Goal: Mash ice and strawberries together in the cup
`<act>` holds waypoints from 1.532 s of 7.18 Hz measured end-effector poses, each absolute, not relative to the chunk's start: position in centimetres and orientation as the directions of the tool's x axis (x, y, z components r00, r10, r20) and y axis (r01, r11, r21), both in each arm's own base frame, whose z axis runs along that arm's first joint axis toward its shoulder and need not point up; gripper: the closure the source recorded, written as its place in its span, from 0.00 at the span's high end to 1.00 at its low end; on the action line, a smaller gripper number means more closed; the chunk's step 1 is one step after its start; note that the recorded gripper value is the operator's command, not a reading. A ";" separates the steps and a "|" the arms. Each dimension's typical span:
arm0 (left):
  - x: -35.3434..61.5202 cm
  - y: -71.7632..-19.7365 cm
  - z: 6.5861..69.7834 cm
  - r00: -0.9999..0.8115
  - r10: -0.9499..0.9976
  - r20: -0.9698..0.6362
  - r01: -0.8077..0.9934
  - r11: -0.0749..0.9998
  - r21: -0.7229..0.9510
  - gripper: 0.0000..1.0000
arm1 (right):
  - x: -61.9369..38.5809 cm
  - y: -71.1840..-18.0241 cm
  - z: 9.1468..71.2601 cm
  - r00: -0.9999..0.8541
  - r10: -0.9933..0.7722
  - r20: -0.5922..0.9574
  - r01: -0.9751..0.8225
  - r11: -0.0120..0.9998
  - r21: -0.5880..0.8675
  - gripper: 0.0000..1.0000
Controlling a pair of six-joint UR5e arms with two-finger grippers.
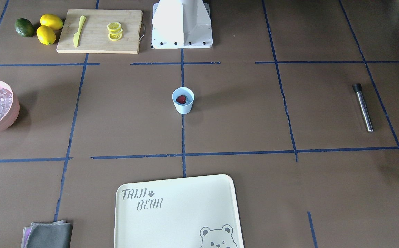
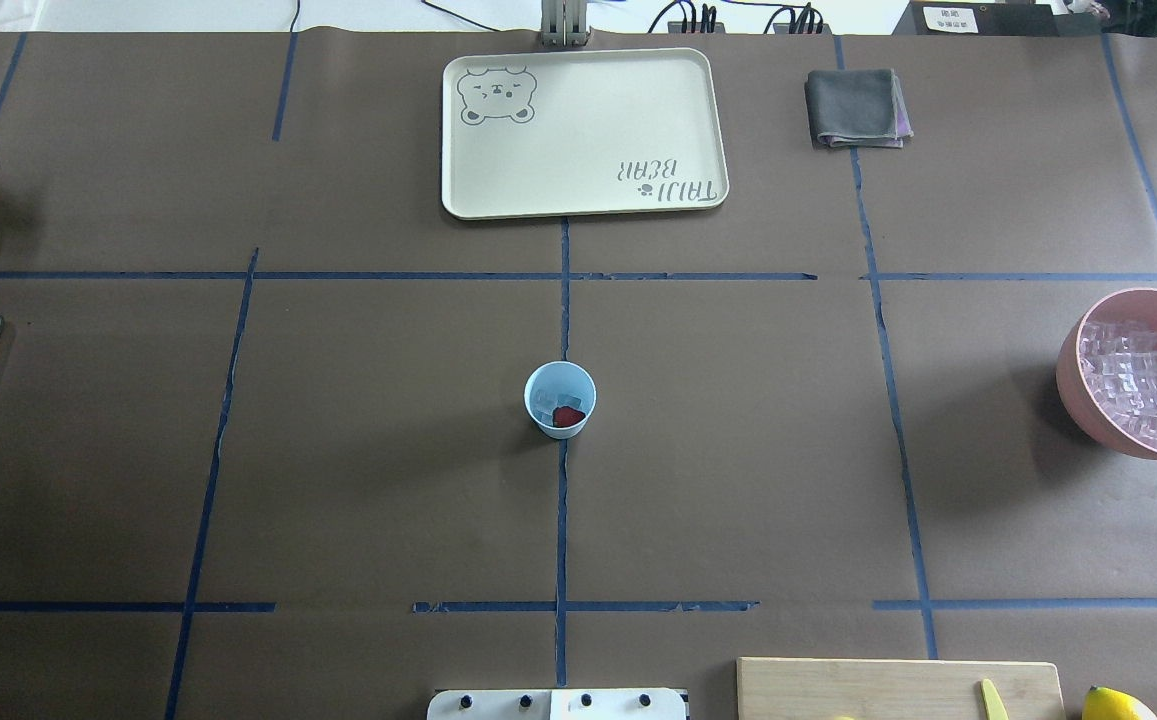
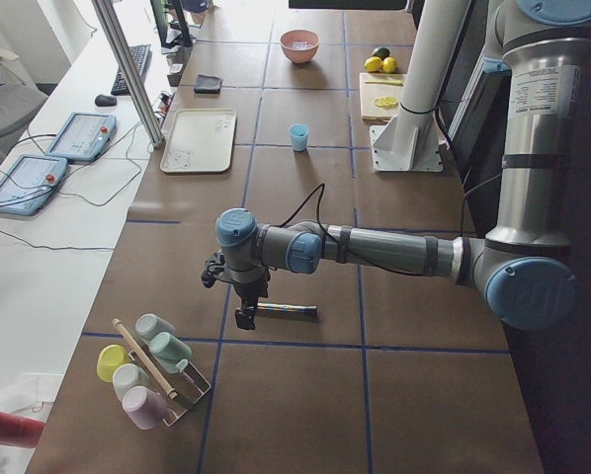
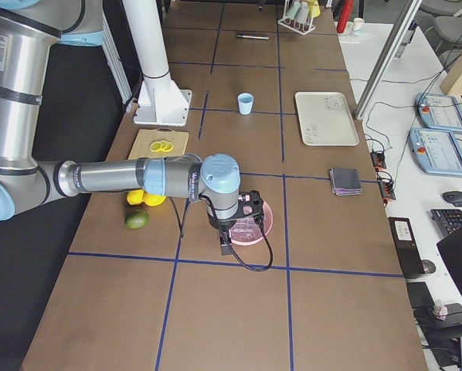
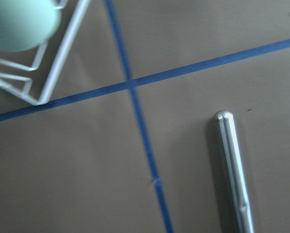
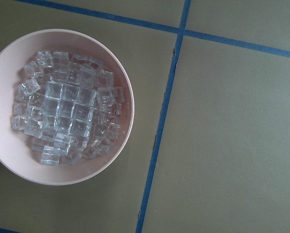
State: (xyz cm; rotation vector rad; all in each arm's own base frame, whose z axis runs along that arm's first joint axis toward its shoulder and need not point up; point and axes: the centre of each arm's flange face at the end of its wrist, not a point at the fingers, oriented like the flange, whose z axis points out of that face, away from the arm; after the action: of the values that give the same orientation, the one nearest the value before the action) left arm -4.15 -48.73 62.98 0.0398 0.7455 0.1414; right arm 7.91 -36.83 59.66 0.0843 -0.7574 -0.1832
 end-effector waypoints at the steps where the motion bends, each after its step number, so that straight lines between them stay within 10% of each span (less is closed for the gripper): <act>1: -6.4 -47.8 63.3 0.703 0.101 -0.704 -0.065 0.995 0.077 1.00 | 7.9 -36.7 59.7 0.712 -0.194 0.675 0.135 0.981 0.140 0.99; 11: -8.0 -44.5 65.9 0.690 0.066 -0.721 -0.027 0.997 0.066 1.00 | 7.9 -36.8 59.9 0.712 -0.190 0.676 0.133 0.982 0.136 0.99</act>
State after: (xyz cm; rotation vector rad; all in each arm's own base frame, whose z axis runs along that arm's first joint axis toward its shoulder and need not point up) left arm -7.99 -44.47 65.85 0.0510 0.8081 0.0524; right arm 7.91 -36.83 59.90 0.0791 -0.7581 -0.1795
